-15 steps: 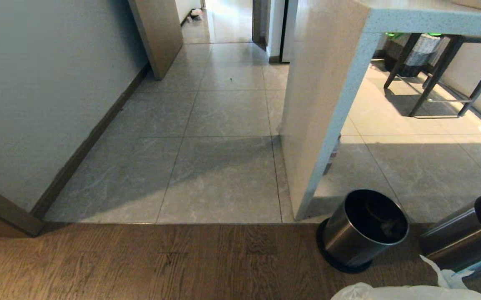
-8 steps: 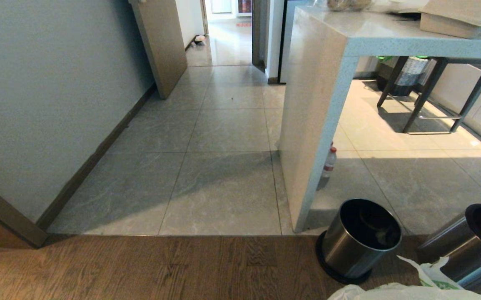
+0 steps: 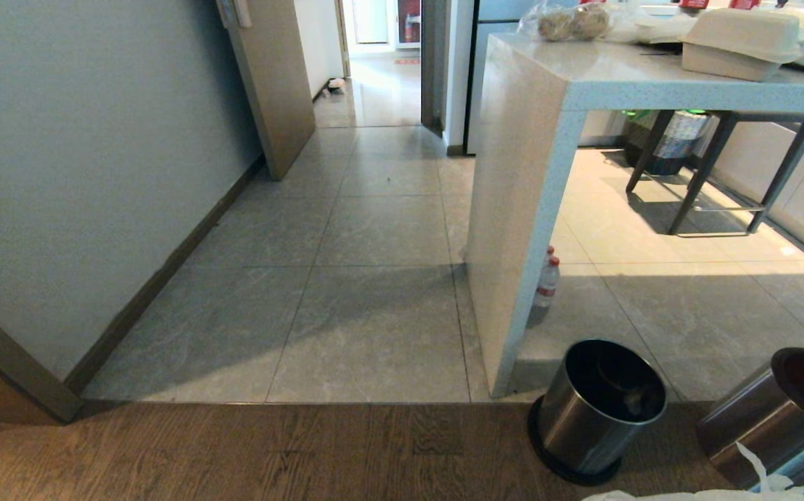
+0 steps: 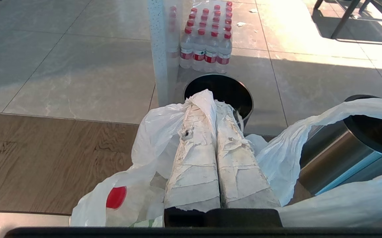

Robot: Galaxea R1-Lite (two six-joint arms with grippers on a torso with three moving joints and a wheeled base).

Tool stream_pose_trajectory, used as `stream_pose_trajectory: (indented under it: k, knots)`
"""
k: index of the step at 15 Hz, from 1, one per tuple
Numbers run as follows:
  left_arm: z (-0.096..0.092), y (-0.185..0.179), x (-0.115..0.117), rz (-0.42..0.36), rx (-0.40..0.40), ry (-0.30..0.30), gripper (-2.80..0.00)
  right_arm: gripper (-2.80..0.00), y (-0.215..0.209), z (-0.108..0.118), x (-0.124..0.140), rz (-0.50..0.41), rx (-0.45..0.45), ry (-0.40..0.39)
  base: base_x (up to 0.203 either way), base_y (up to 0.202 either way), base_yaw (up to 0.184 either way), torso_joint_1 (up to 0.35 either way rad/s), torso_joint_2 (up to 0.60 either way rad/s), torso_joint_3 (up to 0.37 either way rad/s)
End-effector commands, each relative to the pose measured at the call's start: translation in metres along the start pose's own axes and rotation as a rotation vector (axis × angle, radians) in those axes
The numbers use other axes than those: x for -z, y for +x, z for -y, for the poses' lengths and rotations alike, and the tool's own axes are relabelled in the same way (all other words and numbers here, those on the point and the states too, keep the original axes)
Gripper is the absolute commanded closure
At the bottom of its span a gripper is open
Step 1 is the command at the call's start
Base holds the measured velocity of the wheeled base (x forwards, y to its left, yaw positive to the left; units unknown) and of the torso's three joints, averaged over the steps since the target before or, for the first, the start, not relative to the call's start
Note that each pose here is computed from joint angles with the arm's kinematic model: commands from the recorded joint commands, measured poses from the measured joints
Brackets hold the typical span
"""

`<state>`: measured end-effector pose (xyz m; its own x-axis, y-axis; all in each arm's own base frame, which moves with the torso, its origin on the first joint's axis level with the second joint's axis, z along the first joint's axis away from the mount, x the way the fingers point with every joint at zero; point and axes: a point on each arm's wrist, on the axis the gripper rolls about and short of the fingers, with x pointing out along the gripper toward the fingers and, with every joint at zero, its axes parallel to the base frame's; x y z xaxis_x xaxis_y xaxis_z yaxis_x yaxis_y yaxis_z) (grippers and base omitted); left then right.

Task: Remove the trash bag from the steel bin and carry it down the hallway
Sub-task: Put the trash bag at the door

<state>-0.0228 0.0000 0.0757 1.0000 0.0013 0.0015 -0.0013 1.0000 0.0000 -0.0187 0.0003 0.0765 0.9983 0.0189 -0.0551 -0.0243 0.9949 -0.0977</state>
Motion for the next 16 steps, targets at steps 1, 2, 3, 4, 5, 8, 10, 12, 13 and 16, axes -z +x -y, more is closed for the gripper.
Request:
stream_pose_trajectory:
  k: [1,2,3,4,5,8,10,12,13,16]
  knots:
    - [0.0000,-0.0001,-0.0001,0.003,0.000,0.000,0.00,0.00,0.0002,0.0000,-0.0002,-0.002,-0.001,-0.001,0.000,0.000,0.000,0.000,0.00,0.000]
    - [0.0000,-0.0001,0.0001,0.002,0.000,0.000,0.00,0.00,0.0002,0.0000,-0.0002,-0.002,-0.001,-0.001,0.000,0.000,0.000,0.000,0.00,0.000]
    - [0.0000,-0.0001,0.0001,0.002,-0.002,0.000,0.00,0.00,0.0002,0.0000,-0.0002,-0.002,-0.001,-0.001,0.000,0.000,0.000,0.000,0.00,0.000]
    - [0.0000,-0.0001,0.0001,0.002,0.000,-0.002,0.00,0.00,0.0002,0.0000,0.0000,-0.003,-0.001,-0.001,0.000,0.000,0.000,0.000,0.00,0.000]
    - [0.0000,-0.0001,0.0004,0.001,0.000,-0.002,0.00,0.00,0.0002,0.0000,0.0000,-0.003,-0.001,-0.001,0.000,0.000,0.000,0.000,0.00,0.000]
    - [0.0000,-0.0001,0.0004,0.000,0.000,-0.006,0.00,0.00,0.0002,0.0000,-0.0002,-0.002,-0.001,-0.001,0.000,0.000,0.000,0.000,0.00,0.000]
    - [0.0000,0.0000,0.0005,0.000,0.000,-0.006,0.00,0.00,0.0002,0.0000,-0.0001,-0.002,-0.001,-0.001,0.044,0.000,-0.001,0.001,0.00,0.004]
    - [0.0000,-0.0001,0.0004,0.000,0.000,-0.006,0.00,0.00,0.0002,0.0000,-0.0001,-0.003,-0.001,-0.001,0.185,0.000,0.002,0.004,0.00,0.007]
    - [0.0000,-0.0001,0.0004,0.000,0.000,-0.006,0.00,0.00,0.0003,0.0000,0.0003,-0.004,-0.001,-0.001,0.192,0.000,0.001,0.002,0.00,-0.002]
    - [0.0000,0.0000,0.0005,0.000,0.000,-0.006,0.00,0.00,0.0002,0.0000,0.0000,-0.003,-0.001,-0.001,0.190,0.000,0.001,0.004,0.00,0.003]
